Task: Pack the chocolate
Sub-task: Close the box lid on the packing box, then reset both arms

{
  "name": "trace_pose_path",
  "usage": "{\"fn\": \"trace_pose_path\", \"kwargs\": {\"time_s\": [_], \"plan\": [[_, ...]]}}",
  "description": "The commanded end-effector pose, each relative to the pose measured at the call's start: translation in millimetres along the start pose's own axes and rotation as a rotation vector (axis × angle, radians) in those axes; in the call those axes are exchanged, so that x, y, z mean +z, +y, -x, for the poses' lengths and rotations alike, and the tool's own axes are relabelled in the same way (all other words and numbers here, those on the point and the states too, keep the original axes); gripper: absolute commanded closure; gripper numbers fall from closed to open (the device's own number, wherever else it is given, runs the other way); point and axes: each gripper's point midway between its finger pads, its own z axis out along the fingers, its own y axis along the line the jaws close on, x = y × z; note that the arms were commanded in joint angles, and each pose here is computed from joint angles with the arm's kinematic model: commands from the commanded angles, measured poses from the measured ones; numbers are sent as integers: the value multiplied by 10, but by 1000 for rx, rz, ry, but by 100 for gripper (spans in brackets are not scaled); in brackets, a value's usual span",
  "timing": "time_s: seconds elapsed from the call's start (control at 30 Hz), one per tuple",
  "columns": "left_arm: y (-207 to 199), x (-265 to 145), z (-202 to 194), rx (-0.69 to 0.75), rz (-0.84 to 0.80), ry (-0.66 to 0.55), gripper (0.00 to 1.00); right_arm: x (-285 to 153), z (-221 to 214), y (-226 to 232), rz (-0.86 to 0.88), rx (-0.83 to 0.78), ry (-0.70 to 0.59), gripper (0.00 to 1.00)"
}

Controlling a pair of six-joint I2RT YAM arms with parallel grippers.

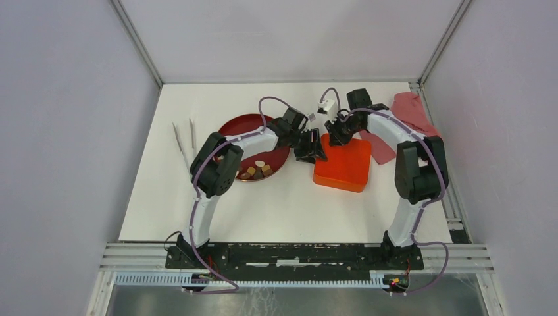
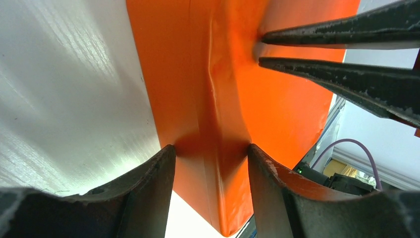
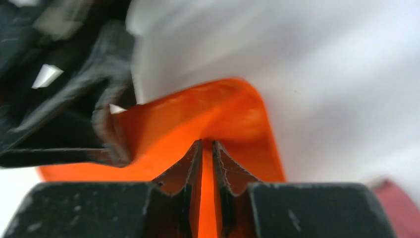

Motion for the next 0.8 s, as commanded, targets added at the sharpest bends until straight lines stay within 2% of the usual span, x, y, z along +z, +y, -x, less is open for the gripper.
{"fn": "trace_pose_path", "kwargs": {"time_s": [0.0,0.07,0.13,0.23,0.33,0.4,0.47,0.6,0.7,0.77], "plan": [[170,44,-232,-40,63,53,40,107,-267,-43,-10,61,142,82],[130,7,-173,-32,49,35,39,-1,-106,-35,-1,32,96,81],[49,-69,-78,-25,19,4,39,-251,242,-41,4,-15,9,79],[-103,-269,83,-5,-10,-47,39,-802,799,-191,-55,-78,-127,68],[-234,-483,110,26,-19,-65,39,-1333,926,-384,-165,-78,-214,58],[-227,-569,52,32,-6,-72,40,-1530,727,-465,-230,-51,-219,58],[-157,-661,5,40,27,-103,42,-1627,338,-591,-315,22,-176,60],[15,-857,-52,66,113,-162,50,-1545,-647,-650,-444,212,-29,77],[144,-923,-110,80,189,-150,67,-1405,-1135,-565,-491,299,34,89],[237,-881,-171,75,215,-120,81,-1239,-1302,-477,-467,326,42,92]]}}
